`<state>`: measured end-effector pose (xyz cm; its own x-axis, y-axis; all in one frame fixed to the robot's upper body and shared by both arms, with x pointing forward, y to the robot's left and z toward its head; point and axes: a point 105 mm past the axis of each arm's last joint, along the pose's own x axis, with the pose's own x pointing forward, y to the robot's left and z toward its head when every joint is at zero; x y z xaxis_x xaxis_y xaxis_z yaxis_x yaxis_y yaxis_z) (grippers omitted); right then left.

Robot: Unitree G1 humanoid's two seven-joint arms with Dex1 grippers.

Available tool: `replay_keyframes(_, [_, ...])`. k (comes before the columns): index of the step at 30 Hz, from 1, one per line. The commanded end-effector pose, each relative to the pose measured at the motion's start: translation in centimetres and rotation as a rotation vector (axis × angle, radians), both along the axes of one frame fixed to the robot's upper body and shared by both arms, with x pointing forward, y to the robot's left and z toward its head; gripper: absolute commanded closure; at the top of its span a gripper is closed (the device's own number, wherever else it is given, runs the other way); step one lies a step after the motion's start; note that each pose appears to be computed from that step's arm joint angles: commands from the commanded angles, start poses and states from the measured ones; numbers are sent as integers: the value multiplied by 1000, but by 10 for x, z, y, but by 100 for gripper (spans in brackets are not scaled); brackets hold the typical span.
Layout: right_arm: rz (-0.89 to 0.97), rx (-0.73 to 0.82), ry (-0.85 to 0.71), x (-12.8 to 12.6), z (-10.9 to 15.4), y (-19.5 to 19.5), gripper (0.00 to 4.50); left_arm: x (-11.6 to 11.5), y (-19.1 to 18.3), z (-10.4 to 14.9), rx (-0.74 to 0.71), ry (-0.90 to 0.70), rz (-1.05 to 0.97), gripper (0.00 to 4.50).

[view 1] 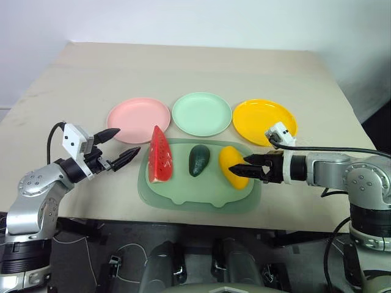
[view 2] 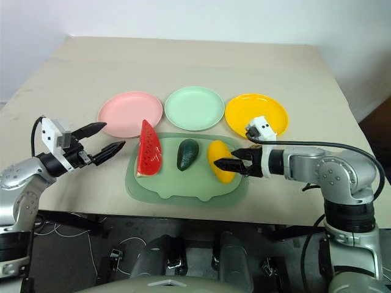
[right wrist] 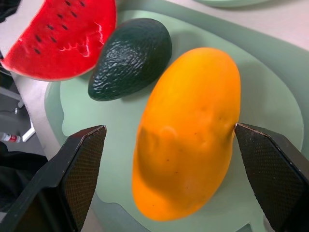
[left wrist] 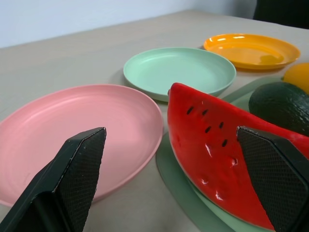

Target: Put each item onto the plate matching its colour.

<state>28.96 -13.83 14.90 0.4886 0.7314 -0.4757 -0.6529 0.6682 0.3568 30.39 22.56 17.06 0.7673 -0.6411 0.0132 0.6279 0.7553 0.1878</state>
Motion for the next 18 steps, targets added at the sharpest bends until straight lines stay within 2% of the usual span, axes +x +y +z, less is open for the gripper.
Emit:
replay_keyframes(1, [-20,-23,-15,5,3,0,0,1,1,7,7,-46,3,0])
replay_keyframes(12, [-45,-92,24,14,-13,7,0,-1,7,8,12,-50,20,0])
replay_keyframes(17, [-27,-119,-23,18,-10,13,0,-1,8,7,12,-51,26,0])
replay_keyframes(18, [-27,-125,-35,19,-9,13,40,-1,8,7,13,-52,28,0])
